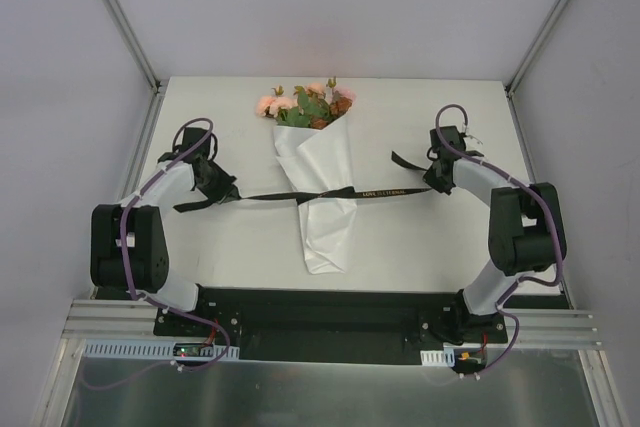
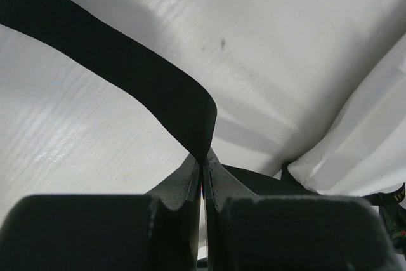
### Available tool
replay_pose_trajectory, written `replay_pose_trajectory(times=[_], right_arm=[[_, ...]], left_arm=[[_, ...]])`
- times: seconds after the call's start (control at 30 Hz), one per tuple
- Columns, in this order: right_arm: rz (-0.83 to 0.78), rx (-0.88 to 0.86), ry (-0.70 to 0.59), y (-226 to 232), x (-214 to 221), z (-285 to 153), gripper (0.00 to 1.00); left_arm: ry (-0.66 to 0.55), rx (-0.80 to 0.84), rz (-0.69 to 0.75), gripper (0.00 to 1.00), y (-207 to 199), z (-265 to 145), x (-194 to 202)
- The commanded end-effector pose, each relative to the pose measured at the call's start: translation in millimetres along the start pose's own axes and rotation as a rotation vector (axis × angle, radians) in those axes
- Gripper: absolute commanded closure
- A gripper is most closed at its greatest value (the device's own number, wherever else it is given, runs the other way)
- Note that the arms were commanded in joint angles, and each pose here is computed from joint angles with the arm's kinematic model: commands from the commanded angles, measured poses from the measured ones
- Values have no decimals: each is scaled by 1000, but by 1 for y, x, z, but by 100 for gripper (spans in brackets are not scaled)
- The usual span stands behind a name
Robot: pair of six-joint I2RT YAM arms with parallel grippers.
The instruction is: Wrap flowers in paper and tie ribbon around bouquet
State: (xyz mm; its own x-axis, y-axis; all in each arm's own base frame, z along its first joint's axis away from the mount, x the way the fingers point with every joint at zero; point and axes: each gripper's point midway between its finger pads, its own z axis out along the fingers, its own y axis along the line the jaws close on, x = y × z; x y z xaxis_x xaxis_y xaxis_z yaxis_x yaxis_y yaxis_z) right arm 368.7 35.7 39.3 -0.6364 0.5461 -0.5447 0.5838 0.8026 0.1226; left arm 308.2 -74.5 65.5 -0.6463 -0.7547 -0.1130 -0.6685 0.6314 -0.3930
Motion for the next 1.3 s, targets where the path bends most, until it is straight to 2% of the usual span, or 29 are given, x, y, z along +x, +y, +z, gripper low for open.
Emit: replay_pose_trajectory(times=[0.0,0.2,0.3,0.47,0.73,0.8,0.9,1.03,1.13,1.23,1.27], right_arm=[[21,60,-23,-16,-14,7,99],[116,122,-39,-51,-28,7,99],[173,130,-41,-70,-36,12,99],[133,58,-38,-59,-40,14,100],[374,85,-12,-105,-66,16,100],[456,22,8,-108,-70,24,100],[432,60,16,-109,-72,25,100],[524,74,33,-136,-75,34,100],[496,20,25,-128,-89,33,100],[425,-73,89,-94,-86,23,100],[387,-82,112,-89,-80,18,95]], left_arm=[[-27,-105,-58,100,43,2,-14],[3,-150,-255,100,86,6,-31],[-22,-166,-291,100,101,2,-44],[-16,-151,-278,100,96,3,-50],[-112,-151,-347,100,116,-22,-78],[-114,-147,-351,100,118,-24,-80],[-107,-151,-363,100,120,-22,-77],[-133,-147,-346,100,119,-28,-80],[-138,-128,-342,100,115,-31,-83],[-73,-53,-314,100,100,-28,-77],[-62,-9,-276,100,93,-28,-76]])
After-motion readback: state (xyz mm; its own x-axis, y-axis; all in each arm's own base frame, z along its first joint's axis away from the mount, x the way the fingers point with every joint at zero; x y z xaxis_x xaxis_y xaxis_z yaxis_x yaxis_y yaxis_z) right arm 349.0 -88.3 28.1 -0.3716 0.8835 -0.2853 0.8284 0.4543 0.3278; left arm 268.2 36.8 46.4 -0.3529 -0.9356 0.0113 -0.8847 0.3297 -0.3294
